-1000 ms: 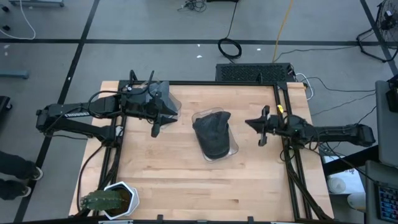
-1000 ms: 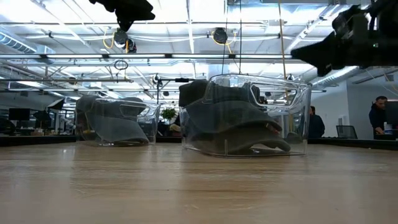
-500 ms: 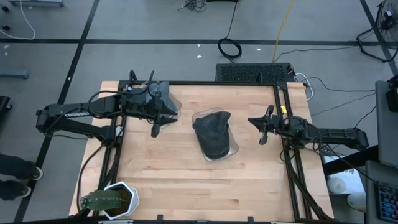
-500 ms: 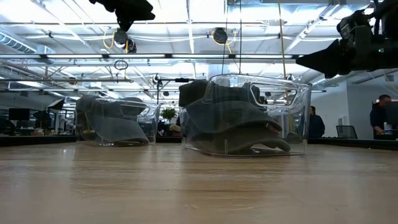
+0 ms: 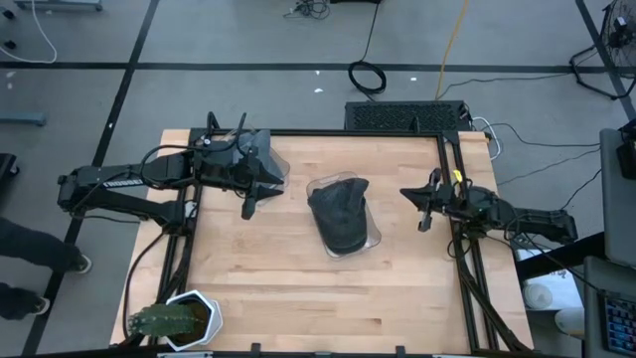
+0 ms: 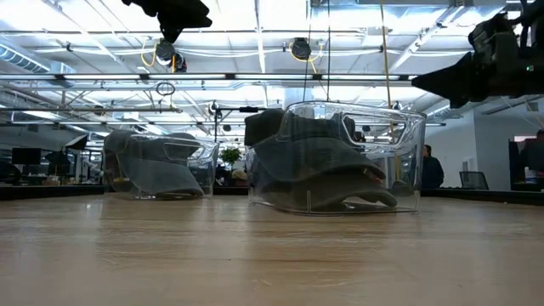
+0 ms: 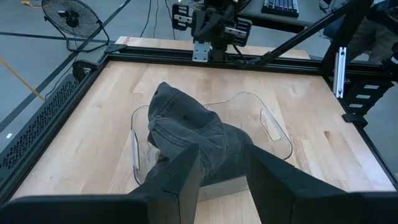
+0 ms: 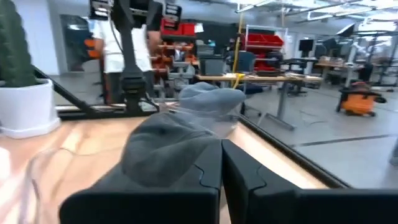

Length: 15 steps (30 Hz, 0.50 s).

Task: Pick & Place hat
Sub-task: Return to Home Position

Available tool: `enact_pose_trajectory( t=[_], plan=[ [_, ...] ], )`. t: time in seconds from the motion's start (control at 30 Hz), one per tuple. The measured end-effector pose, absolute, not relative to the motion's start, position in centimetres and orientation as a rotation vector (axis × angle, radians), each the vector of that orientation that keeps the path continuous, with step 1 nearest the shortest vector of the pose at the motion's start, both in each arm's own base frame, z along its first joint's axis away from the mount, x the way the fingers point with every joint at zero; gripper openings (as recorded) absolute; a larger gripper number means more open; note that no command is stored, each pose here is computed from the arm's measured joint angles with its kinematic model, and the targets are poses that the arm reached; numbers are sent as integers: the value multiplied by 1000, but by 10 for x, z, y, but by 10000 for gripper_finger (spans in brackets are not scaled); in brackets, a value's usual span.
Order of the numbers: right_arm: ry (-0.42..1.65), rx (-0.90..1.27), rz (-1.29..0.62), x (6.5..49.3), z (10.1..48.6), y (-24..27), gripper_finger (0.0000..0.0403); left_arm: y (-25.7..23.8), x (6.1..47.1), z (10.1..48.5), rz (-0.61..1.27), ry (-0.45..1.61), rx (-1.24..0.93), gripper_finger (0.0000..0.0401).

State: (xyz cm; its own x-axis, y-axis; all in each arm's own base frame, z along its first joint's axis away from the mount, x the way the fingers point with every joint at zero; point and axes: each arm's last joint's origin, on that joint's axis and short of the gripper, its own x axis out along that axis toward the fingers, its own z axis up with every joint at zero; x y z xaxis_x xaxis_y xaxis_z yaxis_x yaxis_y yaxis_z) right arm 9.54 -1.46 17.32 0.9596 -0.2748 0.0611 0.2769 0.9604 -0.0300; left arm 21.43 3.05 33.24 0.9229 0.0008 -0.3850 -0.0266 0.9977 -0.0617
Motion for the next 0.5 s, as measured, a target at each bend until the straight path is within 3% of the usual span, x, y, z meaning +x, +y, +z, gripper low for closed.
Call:
enact_pose_trajectory(
  t=[0.5],
  plan=[
    [-69, 12, -227, 96, 174, -13, 0, 31, 214, 332, 14, 395, -66, 131]
  ],
)
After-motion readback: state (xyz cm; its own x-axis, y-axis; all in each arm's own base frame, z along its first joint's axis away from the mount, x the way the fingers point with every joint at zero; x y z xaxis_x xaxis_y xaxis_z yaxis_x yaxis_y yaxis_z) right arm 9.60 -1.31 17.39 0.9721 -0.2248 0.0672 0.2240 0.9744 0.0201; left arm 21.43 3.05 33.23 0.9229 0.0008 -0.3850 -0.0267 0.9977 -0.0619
